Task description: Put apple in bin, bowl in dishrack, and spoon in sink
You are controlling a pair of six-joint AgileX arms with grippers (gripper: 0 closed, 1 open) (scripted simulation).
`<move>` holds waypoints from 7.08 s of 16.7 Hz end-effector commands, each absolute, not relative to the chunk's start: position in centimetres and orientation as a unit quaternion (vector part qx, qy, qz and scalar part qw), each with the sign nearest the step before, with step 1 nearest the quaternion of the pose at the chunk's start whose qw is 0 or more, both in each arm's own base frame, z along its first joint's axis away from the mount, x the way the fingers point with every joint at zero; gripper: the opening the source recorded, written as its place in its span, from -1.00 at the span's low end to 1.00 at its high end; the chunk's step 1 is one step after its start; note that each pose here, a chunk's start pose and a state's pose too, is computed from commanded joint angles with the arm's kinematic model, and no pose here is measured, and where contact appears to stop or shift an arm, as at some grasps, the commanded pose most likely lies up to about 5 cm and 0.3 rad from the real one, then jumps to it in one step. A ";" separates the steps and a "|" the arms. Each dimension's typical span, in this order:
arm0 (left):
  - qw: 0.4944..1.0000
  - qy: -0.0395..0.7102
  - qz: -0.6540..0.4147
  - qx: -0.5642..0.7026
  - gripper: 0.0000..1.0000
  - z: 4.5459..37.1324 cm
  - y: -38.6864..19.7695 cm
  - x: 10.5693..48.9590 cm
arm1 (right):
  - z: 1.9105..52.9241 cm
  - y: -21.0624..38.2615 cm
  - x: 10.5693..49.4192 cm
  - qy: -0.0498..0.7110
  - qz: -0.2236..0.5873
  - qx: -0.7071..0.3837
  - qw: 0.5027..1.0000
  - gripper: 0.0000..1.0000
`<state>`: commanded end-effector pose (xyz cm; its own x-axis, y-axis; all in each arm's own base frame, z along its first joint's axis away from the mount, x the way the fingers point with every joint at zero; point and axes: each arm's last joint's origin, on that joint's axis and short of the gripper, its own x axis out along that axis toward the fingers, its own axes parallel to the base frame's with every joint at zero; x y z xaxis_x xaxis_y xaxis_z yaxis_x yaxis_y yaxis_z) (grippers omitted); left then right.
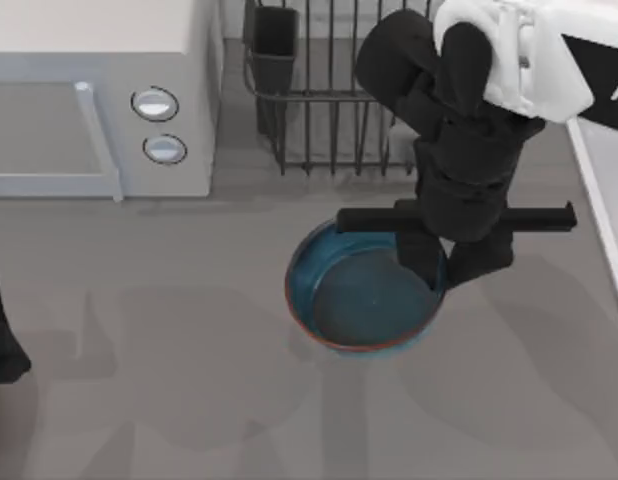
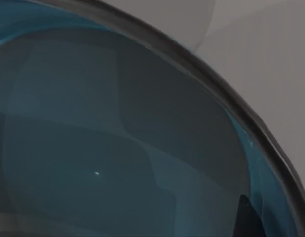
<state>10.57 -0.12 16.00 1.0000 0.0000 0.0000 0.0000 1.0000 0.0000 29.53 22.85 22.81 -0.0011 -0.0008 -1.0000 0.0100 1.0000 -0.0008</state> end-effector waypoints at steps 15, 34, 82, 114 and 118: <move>1.000 0.000 0.000 0.000 1.00 16.0 -0.1 10.6 | 34.3 28.6 23.9 0.183 0.076 -0.086 0.976 -1.00; 1.000 0.000 0.000 0.000 1.00 16.0 -0.1 10.6 | 36.5 29.2 25.1 0.002 -0.008 -0.001 1.000 -1.00; 1.000 0.000 0.000 0.000 1.00 16.0 -0.1 10.6 | 30.9 10.7 29.2 -0.052 -0.020 0.023 0.998 1.00; 1.000 0.000 0.000 0.000 1.00 16.0 -0.1 10.6 | 16.4 -1.1 11.9 0.246 0.019 -0.215 0.945 1.00; 1.000 0.000 0.000 0.000 1.00 16.0 -0.1 10.6 | 17.6 -2.0 13.3 0.374 0.117 -0.382 0.837 1.00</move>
<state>10.57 -0.12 16.00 1.0000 0.0000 0.0000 0.0000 1.0000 0.0000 13.27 -1.98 17.63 0.6934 -0.0900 -0.7149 -0.4811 0.6808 -0.5524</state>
